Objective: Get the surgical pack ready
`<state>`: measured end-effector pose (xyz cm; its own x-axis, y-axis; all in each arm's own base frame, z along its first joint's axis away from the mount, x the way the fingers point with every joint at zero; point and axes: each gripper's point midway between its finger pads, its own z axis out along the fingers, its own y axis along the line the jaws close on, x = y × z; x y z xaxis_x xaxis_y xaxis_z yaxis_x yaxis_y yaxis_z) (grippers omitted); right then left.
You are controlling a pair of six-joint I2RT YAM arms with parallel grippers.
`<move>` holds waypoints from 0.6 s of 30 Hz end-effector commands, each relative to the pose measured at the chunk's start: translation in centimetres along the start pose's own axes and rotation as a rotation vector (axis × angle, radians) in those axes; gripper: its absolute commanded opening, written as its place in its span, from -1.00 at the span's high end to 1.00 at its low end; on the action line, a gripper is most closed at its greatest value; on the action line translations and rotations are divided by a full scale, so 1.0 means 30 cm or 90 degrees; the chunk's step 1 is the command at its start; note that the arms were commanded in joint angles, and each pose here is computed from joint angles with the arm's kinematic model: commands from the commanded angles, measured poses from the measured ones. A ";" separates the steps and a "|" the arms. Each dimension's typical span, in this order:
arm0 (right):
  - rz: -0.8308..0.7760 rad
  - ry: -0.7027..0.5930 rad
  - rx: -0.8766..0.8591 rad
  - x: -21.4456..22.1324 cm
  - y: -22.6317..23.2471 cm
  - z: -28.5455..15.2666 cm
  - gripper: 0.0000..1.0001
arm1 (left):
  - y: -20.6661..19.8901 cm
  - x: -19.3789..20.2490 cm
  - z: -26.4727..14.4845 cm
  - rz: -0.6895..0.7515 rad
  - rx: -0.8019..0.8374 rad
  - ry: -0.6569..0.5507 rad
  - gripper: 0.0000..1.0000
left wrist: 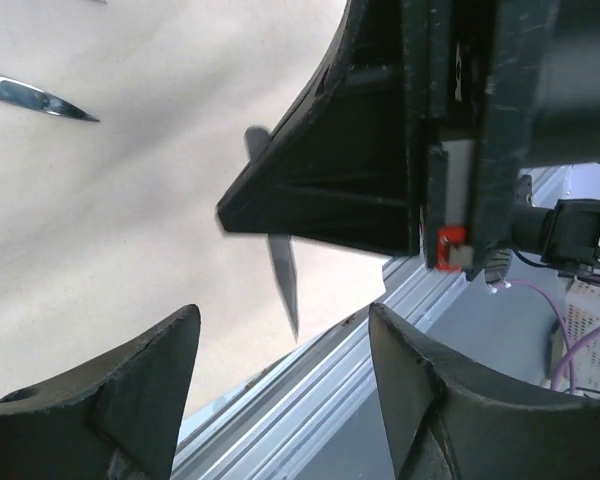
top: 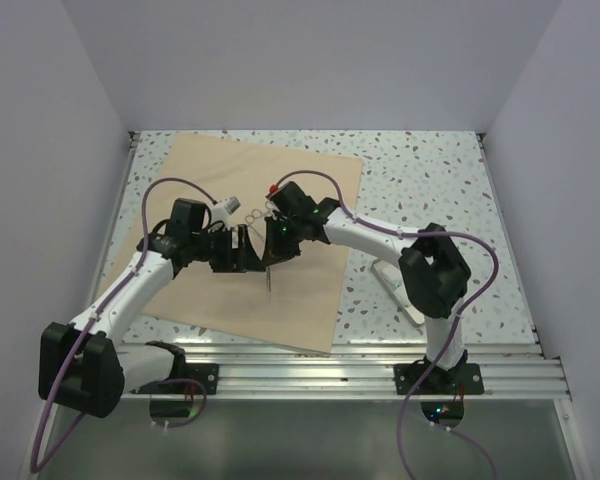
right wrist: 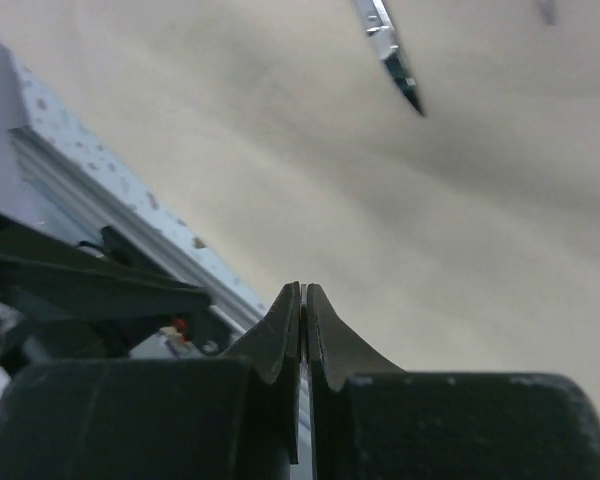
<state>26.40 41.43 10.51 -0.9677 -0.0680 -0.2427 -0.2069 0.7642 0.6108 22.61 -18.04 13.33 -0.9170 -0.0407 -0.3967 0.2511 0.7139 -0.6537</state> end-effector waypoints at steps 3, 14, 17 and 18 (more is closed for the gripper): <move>-0.166 -0.025 0.204 -0.077 -0.235 -0.194 1.00 | -0.004 -0.086 -0.055 0.061 -0.044 -0.071 -0.47; -0.268 0.060 0.571 -0.118 -0.767 -0.681 1.00 | 0.051 -0.038 -0.010 0.036 -0.049 -0.037 -0.40; -0.287 0.100 0.592 -0.082 -0.831 -0.700 1.00 | 0.049 -0.043 -0.009 0.040 -0.047 -0.034 -0.39; -0.303 0.111 0.598 -0.074 -0.844 -0.705 1.00 | 0.050 -0.047 -0.011 0.041 -0.049 -0.035 -0.39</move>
<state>32.59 11.00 11.48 -0.8807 -0.3916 -0.2663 -0.3237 0.9082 -0.2652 23.53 -16.67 12.65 -0.8999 -0.0501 -0.4331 0.2374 0.7770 -0.5830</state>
